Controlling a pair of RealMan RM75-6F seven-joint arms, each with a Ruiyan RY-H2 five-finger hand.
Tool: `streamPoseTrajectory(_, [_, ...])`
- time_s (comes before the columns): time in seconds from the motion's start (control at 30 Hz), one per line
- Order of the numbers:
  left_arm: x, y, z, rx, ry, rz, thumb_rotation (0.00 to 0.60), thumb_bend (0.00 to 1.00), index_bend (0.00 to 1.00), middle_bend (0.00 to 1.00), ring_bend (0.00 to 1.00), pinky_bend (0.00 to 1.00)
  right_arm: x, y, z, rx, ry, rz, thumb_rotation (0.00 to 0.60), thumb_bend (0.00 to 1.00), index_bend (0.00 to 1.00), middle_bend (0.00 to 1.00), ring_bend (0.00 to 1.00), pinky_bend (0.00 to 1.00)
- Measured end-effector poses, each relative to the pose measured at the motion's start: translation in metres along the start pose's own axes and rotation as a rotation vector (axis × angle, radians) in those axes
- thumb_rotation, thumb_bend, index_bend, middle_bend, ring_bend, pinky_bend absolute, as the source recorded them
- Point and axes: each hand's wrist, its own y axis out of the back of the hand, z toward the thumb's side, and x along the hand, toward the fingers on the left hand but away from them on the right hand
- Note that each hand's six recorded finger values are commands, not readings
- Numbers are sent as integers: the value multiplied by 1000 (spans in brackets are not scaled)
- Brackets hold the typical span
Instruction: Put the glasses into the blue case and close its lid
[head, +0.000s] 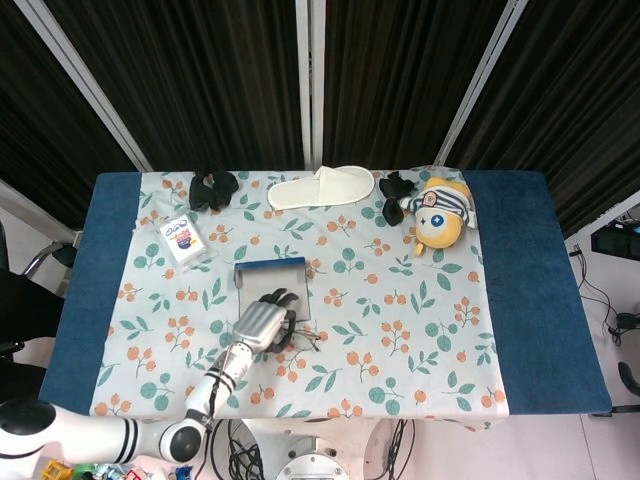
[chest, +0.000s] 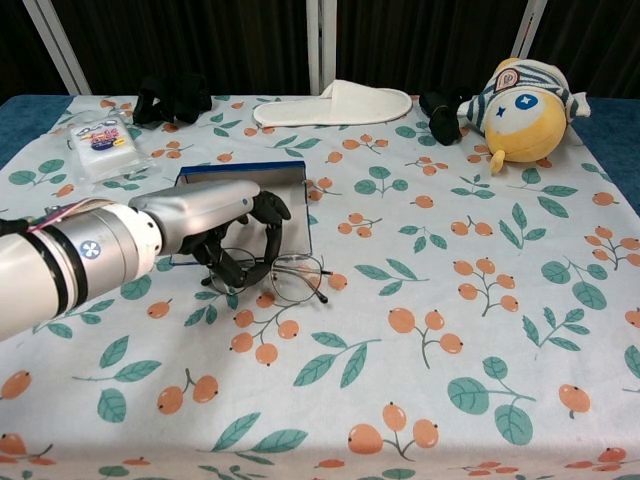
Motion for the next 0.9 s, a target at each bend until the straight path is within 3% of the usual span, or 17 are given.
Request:
streamPoseTrajectory(0.27, [-9,36,-4,50,2,142,600,468,605,138,53,177,0,3,4,1,10,-9,600,209,0,0,0,0])
streamPoseTrajectory(0.43, [-2,49,-21,108,48,206,600,467,601,63,47,177,1,1,6,2,13,-6,600,209,0,0,0,0])
streamPoseTrajectory(0.67, [15,47,-40,238,116,271,600,467,616,45,41,176,2,4,5,5,7,-15,600,208,0,0,0,0])
streamPoseTrajectory(0.9, [35,40,-38,281,140,285,600,468,617,45,41,176,1,6,2,4,-5,-15,600,208,0,0,0,0])
